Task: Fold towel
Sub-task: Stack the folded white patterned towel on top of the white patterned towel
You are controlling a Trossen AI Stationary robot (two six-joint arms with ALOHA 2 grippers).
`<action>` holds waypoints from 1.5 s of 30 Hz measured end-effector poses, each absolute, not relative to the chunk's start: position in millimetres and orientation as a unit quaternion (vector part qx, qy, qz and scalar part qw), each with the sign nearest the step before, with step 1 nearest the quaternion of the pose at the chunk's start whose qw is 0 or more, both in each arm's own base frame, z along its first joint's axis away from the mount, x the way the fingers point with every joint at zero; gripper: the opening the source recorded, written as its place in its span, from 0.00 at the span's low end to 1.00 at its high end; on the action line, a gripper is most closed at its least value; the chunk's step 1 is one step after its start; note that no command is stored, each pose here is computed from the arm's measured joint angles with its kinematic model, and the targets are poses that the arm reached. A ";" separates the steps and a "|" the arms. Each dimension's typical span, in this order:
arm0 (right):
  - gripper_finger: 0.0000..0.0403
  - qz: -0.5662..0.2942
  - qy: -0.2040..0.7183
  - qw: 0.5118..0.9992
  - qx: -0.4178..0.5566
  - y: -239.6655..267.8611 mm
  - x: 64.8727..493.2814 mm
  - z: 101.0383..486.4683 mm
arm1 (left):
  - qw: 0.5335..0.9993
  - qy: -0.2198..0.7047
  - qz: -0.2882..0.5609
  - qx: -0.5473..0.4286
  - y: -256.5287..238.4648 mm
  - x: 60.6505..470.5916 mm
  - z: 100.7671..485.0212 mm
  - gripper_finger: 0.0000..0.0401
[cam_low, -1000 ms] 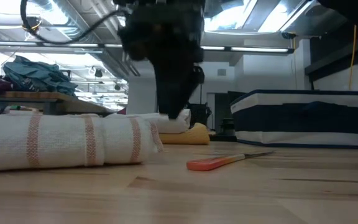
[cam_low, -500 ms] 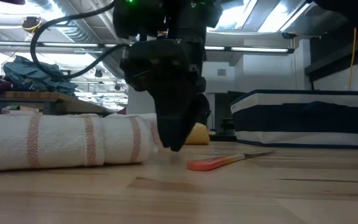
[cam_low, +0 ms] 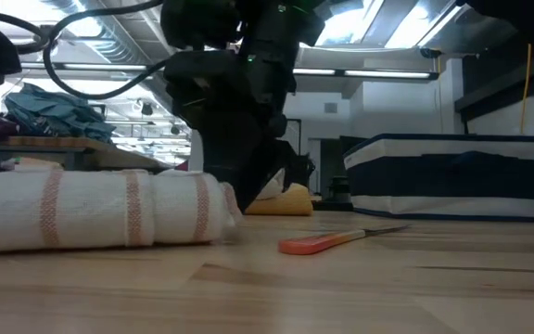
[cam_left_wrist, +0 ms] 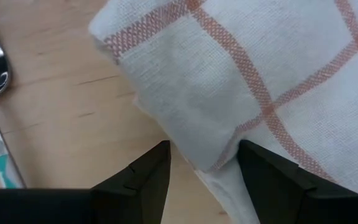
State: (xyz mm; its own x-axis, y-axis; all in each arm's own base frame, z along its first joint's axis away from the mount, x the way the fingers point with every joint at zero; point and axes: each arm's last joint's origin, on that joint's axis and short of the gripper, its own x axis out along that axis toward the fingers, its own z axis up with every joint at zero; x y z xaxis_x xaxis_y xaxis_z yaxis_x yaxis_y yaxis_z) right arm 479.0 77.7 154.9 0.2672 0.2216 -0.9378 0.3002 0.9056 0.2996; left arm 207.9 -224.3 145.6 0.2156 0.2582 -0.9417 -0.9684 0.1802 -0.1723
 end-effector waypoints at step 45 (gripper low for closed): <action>0.45 0.000 0.612 0.731 0.302 70.6 471.2 183.2 | 0.681 0.407 0.465 -0.391 -221.8 211.9 137.4 0.45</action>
State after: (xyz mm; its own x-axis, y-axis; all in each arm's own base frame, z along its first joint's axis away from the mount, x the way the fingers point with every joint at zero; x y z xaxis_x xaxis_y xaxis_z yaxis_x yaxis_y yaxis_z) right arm 471.2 70.6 183.2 0.2511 0.3704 -0.8943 0.3694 0.8173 0.4422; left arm 211.9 -221.8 137.4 0.2349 0.3151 -0.9195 -0.9531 0.2604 -0.1543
